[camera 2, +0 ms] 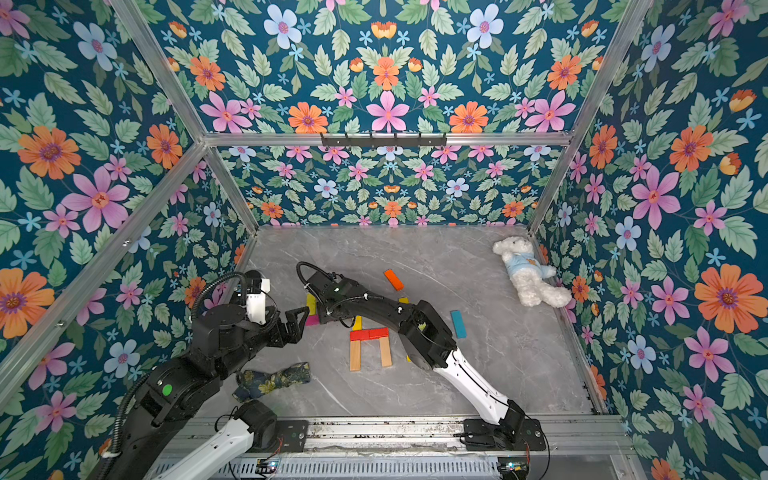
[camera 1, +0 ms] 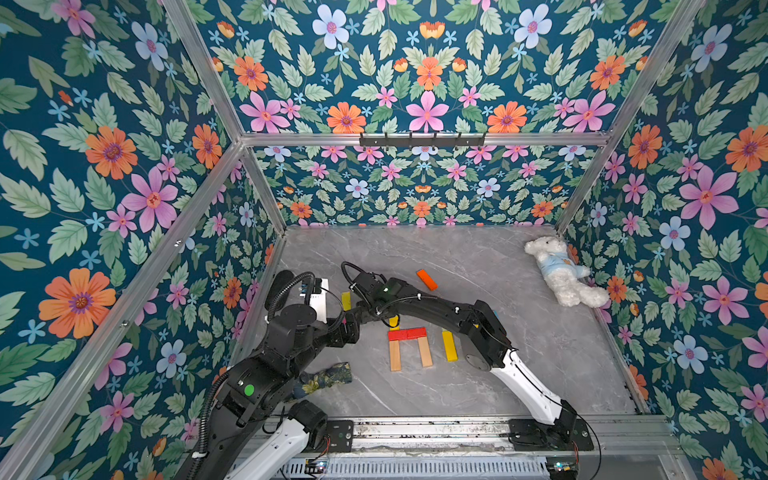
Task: Assemble the letter h with building blocks
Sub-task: Assemble the building block at the center of the board.
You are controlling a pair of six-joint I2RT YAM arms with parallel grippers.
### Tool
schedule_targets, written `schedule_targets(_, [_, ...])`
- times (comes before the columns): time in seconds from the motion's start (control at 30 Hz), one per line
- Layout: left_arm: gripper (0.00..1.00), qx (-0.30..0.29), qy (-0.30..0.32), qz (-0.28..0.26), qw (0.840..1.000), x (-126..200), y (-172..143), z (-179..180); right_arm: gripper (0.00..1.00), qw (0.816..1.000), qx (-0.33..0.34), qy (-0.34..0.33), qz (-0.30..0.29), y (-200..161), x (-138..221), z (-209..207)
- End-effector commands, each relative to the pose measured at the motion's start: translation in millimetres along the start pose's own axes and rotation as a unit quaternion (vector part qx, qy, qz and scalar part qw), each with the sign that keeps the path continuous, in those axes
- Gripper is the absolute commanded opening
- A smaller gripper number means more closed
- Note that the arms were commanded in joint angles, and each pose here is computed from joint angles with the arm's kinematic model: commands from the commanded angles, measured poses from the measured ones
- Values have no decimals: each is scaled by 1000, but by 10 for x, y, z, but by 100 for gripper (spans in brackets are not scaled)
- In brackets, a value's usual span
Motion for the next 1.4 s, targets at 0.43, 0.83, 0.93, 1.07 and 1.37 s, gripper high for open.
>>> schedule_targets(0.43, [100,-1,-3,-12,1000,0,46,-14,59,999,-8,45,8,-5,-52,-131])
schedule_targets(0.83, [99,-4,-1,-10,1000,-4,25,-5,55,999,-17,36,13,-51,-115,-137])
schedule_targets(0.93, [99,-4,-2,-10,1000,-2,22,-4,54,999,-23,36,11,-46,-116,-123])
schedule_targets(1.07, [99,-5,0,-12,1000,9,17,3,53,999,-28,32,17,-60,-144,-108])
schedule_targets(1.37, [99,-5,2,-11,1000,13,4,11,53,999,-42,27,14,-76,-164,-100])
Point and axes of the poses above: each gripper's point midway between its finger pads, its own x axis back along the fingers, its own z axis along the line the jaws close on, y = z × x, the point moved 9 cm from there along x, back along the fingers, and after that the axes turned 5 degrees about -x, right-handed, at the moved point
